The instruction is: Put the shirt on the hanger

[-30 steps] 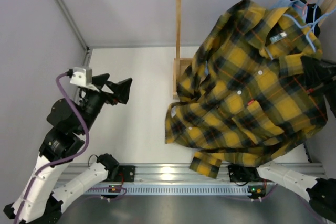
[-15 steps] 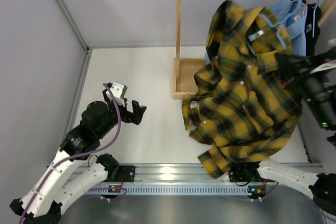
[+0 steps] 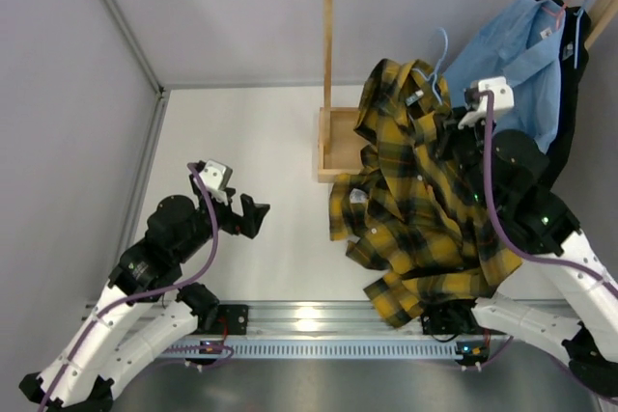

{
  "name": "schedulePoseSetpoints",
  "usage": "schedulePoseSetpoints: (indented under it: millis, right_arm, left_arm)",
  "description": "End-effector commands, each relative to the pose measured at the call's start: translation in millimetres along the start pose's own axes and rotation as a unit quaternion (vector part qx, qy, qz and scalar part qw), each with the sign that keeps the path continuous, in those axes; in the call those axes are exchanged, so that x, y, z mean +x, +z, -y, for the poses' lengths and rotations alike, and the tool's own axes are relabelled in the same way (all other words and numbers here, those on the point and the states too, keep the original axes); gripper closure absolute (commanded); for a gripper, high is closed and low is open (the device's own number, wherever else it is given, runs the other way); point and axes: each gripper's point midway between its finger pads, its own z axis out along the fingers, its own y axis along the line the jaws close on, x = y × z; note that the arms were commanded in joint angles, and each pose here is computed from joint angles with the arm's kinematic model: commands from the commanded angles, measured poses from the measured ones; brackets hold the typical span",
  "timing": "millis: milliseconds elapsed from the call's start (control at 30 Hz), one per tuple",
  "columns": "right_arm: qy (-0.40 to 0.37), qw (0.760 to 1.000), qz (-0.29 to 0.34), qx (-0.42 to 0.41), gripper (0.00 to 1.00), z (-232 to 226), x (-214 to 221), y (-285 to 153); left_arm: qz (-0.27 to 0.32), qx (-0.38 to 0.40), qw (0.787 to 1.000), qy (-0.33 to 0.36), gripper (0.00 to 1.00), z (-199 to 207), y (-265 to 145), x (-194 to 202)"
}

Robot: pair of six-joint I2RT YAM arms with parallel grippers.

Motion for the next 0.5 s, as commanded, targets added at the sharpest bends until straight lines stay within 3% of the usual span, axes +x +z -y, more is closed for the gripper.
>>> schedulePoseSetpoints:
  millis: [0,200,467]
  right_arm:
    - [0.084,0.988,0.130,0.028,1.00,18.6,-91.8,12.4]
    - [0.140,0.972,0.180,0.059,1.00,27.4,-139.4,44.0]
    - [0.138,0.972,0.180,0.055,1.00,15.5,-174.9,97.2]
  left_arm:
    - [0.010,-0.007,1.000,-0.006,0.02,-2.7,0.2,-4.6]
    - [0.030,-0.049,0.998,-0.020,0.02,-22.8,-4.7,-12.3]
    - [0.042,-0.085,0.995,-0.033,0.02,-40.0,-7.4,-17.0]
